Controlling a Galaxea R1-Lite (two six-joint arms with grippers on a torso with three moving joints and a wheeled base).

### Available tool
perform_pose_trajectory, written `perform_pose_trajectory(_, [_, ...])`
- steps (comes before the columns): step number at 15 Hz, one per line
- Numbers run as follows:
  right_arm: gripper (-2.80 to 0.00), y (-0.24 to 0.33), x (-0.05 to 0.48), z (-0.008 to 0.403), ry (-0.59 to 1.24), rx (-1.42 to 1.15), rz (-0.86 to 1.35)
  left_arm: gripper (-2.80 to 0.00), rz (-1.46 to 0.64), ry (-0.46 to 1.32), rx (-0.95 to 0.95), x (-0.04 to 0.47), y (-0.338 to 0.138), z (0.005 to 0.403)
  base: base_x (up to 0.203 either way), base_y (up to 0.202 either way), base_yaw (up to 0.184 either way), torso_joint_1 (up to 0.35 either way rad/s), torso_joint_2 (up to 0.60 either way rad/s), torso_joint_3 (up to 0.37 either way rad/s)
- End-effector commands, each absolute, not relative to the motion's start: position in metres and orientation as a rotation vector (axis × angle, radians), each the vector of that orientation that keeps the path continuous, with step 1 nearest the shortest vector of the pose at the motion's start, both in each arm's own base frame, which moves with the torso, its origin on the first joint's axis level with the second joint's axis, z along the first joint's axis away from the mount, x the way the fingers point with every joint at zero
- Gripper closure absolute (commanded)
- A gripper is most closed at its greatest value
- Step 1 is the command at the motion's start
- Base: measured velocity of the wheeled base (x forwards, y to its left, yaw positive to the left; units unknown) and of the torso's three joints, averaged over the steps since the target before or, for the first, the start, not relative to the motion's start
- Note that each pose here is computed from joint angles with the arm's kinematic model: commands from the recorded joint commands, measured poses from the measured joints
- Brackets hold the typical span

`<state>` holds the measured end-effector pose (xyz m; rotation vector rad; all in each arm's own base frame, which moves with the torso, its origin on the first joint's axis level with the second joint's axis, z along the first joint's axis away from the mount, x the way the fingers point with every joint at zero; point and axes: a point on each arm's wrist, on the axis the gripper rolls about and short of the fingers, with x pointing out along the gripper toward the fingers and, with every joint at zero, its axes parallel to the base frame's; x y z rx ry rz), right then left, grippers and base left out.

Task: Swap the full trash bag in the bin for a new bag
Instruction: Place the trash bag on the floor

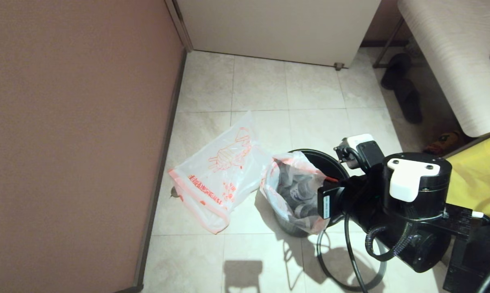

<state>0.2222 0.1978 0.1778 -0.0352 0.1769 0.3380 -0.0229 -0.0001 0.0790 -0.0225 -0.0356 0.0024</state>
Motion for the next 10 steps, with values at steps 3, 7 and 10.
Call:
perform_pose_trajectory(3, [0.0, 0.185, 0.204, 0.194, 0.155, -0.021, 0.348, 0.0, 0.003, -0.035, -0.023, -0.023, 0.0, 0.079, 0.0, 0.0, 0.0, 0.0, 0.0, 0.0])
perform_pose_trajectory(7, [0.0, 0.184, 0.182, 0.179, 0.219, -0.077, 0.395, 0.0, 0.003, -0.035, -0.024, -0.023, 0.0, 0.079, 0.0, 0.0, 0.0, 0.0, 0.0, 0.0])
perform_pose_trajectory(10, [0.0, 0.184, 0.173, 0.194, 0.177, -0.066, 0.413, 0.0, 0.003, -0.035, -0.024, -0.023, 0.0, 0.079, 0.0, 0.0, 0.0, 0.0, 0.0, 0.0])
